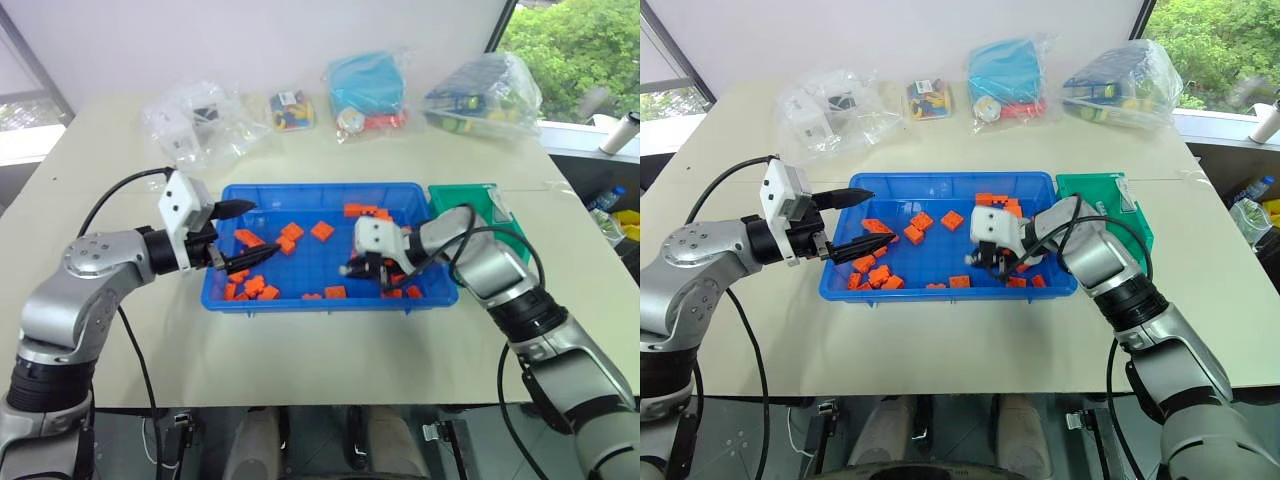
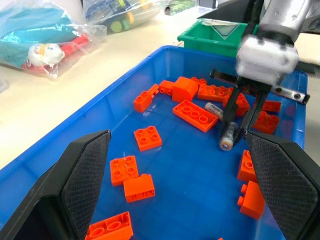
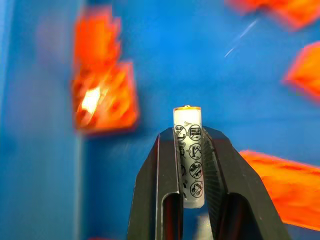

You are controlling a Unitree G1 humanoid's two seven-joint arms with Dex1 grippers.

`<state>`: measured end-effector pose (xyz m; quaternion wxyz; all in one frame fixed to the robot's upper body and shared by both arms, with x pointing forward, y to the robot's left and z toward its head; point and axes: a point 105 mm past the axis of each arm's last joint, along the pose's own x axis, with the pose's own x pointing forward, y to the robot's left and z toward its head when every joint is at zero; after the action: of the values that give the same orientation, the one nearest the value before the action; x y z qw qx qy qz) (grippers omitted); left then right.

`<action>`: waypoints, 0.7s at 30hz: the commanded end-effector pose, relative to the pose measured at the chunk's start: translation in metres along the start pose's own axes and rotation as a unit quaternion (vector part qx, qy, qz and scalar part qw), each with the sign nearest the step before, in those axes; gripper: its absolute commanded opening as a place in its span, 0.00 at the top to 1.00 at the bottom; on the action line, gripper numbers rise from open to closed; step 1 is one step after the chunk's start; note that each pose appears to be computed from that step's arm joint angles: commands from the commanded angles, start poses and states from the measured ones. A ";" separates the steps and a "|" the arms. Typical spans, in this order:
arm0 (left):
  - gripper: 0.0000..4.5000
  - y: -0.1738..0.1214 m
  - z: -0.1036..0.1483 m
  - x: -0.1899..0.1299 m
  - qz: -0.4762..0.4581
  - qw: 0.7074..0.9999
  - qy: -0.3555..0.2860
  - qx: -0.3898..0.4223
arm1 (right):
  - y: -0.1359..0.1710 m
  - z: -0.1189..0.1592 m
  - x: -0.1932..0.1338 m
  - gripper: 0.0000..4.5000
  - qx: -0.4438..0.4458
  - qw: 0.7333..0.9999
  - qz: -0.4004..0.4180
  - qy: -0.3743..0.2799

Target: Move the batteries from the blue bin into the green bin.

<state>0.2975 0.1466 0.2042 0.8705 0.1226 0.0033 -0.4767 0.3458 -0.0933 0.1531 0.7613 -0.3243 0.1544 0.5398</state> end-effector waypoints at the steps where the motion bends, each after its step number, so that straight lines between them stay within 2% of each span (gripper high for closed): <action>1: 0.00 -0.001 0.006 -0.002 -0.003 1.000 -0.009 0.009 | -0.046 0.007 -0.072 0.99 0.038 0.983 -0.175 -0.027; 6: 0.00 -0.002 0.005 0.000 -0.012 1.000 -0.009 0.003 | -0.064 -0.031 -0.134 0.99 0.078 0.949 -0.304 0.029; 10: 0.00 0.001 0.004 0.002 -0.016 1.000 -0.007 0.003 | -0.061 -0.049 -0.152 0.99 0.108 0.934 -0.337 0.048; 12: 0.00 0.003 0.005 0.004 -0.018 1.000 -0.009 0.005 | -0.058 -0.051 -0.152 0.76 0.109 0.934 -0.338 0.049; 16: 0.00 0.005 0.008 0.008 -0.023 1.000 -0.013 0.009 | -0.058 -0.048 -0.152 0.37 0.097 0.931 -0.348 0.051; 17: 0.00 0.006 0.008 0.009 -0.024 1.000 -0.013 0.009 | -0.059 -0.047 -0.152 0.23 0.093 0.932 -0.347 0.052; 19: 0.00 0.006 0.009 0.010 -0.027 0.999 -0.014 0.010 | -0.058 -0.039 -0.148 0.06 0.077 0.938 -0.335 0.049; 21: 0.00 0.005 0.009 0.010 -0.028 0.999 -0.014 0.011 | -0.057 -0.028 -0.139 0.06 0.065 0.947 -0.314 0.034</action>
<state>0.3075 0.1412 0.2016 0.8591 0.1120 0.0141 -0.4993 0.3524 -0.2392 0.2093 0.9134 -0.3005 0.1482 0.2313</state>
